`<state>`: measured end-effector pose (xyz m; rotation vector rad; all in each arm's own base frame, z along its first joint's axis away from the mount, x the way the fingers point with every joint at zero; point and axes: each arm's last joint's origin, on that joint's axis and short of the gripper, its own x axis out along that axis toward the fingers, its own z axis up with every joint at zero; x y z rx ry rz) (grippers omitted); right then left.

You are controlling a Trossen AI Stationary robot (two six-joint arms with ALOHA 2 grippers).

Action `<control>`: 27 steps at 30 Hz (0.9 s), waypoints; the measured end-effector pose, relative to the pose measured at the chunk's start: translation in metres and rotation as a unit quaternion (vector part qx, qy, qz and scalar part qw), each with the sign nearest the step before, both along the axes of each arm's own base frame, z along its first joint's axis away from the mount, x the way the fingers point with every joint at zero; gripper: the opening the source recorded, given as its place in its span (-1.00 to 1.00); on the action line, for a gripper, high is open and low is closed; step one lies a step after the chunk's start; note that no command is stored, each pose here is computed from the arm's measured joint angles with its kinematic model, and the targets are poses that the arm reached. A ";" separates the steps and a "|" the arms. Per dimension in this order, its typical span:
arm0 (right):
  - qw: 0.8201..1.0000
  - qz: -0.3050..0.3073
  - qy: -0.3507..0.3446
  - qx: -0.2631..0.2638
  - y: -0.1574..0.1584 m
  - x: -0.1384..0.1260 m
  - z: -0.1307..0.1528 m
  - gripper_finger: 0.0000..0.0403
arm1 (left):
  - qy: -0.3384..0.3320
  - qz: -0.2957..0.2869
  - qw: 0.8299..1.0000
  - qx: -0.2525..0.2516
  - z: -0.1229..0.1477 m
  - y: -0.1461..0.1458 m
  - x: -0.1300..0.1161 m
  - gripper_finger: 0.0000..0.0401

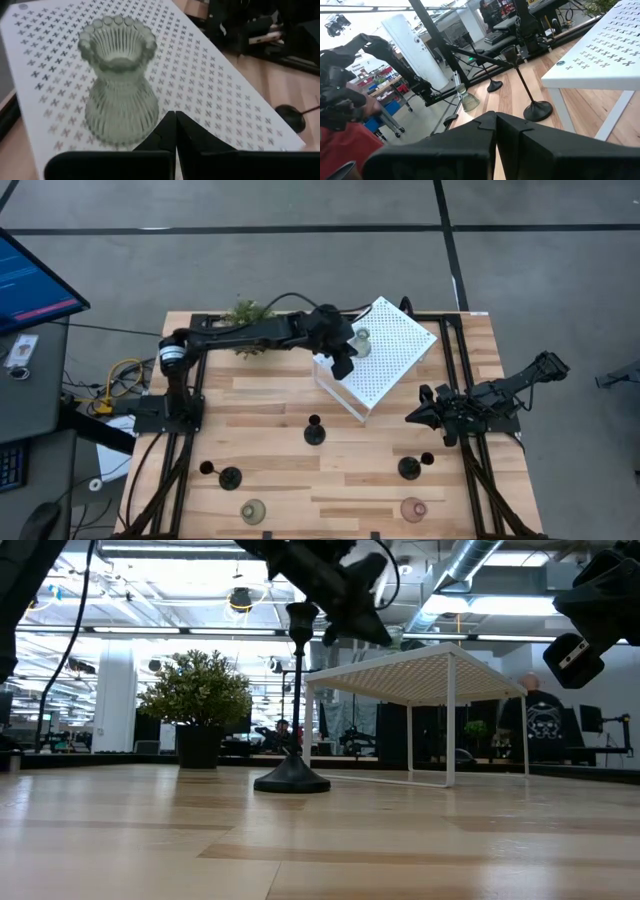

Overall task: Pick & Place candle stick holders
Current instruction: Put the top green glass candle holder on the shelf

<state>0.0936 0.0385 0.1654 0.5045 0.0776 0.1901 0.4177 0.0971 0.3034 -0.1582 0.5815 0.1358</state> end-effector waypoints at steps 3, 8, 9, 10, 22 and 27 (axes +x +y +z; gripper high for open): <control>1.000 0.000 0.000 0.000 0.000 0.000 0.000 -0.99 | -0.015 0.002 1.000 0.003 -0.001 0.003 0.004 -1.00; 1.000 0.000 0.000 0.000 0.000 0.000 0.000 -0.99 | -0.032 0.021 0.999 0.009 0.002 0.017 0.002 -1.00; 1.000 0.000 0.000 0.000 0.000 0.000 0.000 -0.99 | -0.036 0.026 0.999 0.011 0.003 0.022 0.001 -1.00; 1.000 0.000 0.000 0.000 0.000 0.000 0.000 -0.99 | -0.040 0.032 0.999 0.013 0.003 0.026 0.000 -1.00; 1.000 0.000 0.000 0.000 0.000 0.000 0.000 -0.99 | -0.086 0.032 0.996 0.016 0.011 0.041 0.000 -1.00; 1.000 0.000 0.000 0.000 0.000 0.000 0.000 -0.99 | -0.091 0.010 0.996 0.010 0.022 0.027 -0.005 -1.00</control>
